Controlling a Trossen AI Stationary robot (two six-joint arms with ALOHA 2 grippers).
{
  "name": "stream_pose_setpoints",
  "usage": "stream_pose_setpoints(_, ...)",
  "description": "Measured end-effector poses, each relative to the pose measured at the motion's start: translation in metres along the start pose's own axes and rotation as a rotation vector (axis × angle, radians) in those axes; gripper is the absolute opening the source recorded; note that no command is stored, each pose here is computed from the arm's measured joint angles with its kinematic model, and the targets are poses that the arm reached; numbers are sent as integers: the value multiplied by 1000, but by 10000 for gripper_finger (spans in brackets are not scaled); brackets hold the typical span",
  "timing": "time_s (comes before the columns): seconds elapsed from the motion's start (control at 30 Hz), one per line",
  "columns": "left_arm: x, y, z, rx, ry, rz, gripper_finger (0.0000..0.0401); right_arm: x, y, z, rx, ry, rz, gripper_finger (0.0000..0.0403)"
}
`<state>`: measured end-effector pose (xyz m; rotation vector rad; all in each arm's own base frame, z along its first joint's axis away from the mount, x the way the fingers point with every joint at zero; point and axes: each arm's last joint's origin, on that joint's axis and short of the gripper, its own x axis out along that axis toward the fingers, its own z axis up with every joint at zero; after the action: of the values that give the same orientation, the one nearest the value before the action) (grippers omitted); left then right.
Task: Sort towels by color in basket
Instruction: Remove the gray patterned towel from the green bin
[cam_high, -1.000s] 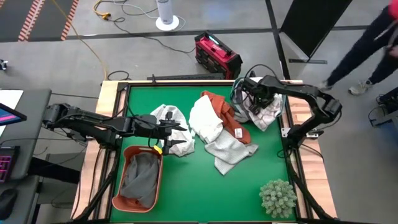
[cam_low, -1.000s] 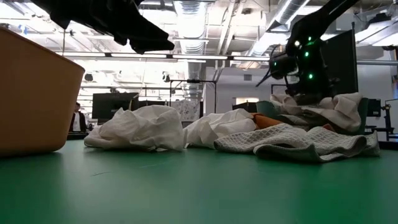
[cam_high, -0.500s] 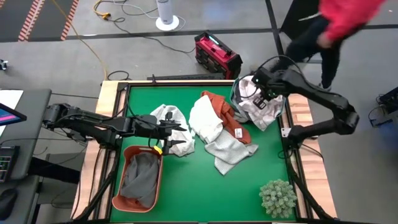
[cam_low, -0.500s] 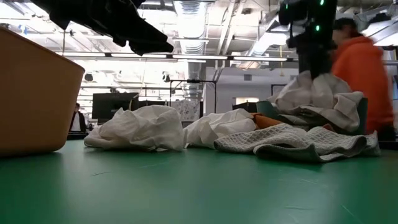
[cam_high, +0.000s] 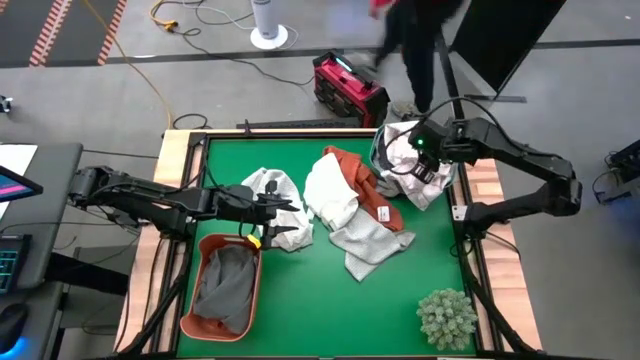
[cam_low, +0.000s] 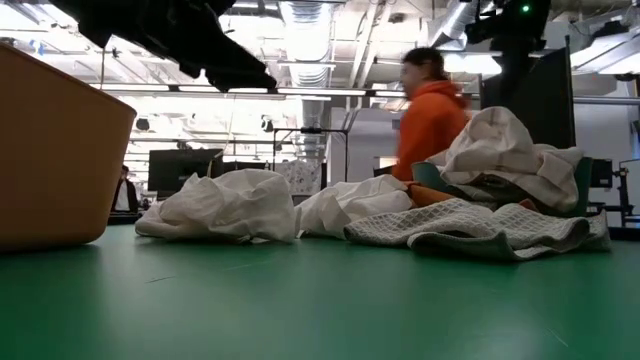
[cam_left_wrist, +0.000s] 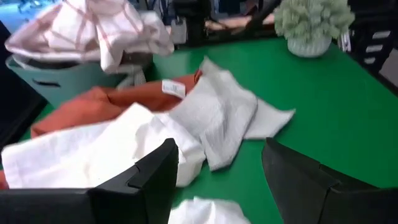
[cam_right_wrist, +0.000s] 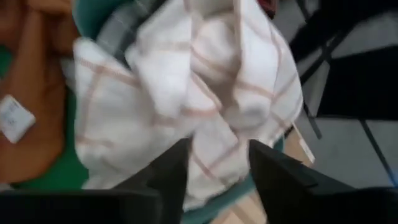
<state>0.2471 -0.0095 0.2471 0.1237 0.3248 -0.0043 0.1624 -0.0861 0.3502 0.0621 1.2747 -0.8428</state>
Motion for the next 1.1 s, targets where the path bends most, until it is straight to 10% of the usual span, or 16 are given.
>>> stream_pose_setpoints(0.3,-20,2,8,-2,-22,4,222,-5,14,-3,30,8,95,301)
stream_pose_setpoints(0.6,-35,4,14,-19,-55,12,222,-15,112,23,-406,-272,98,300)
stream_pose_setpoints(0.83,-37,4,11,-20,-14,11,222,30,169,28,-667,-43,50,297)
stream_pose_setpoints(1.1,-62,2,19,-44,-78,-4,222,80,169,24,-758,144,-36,271)
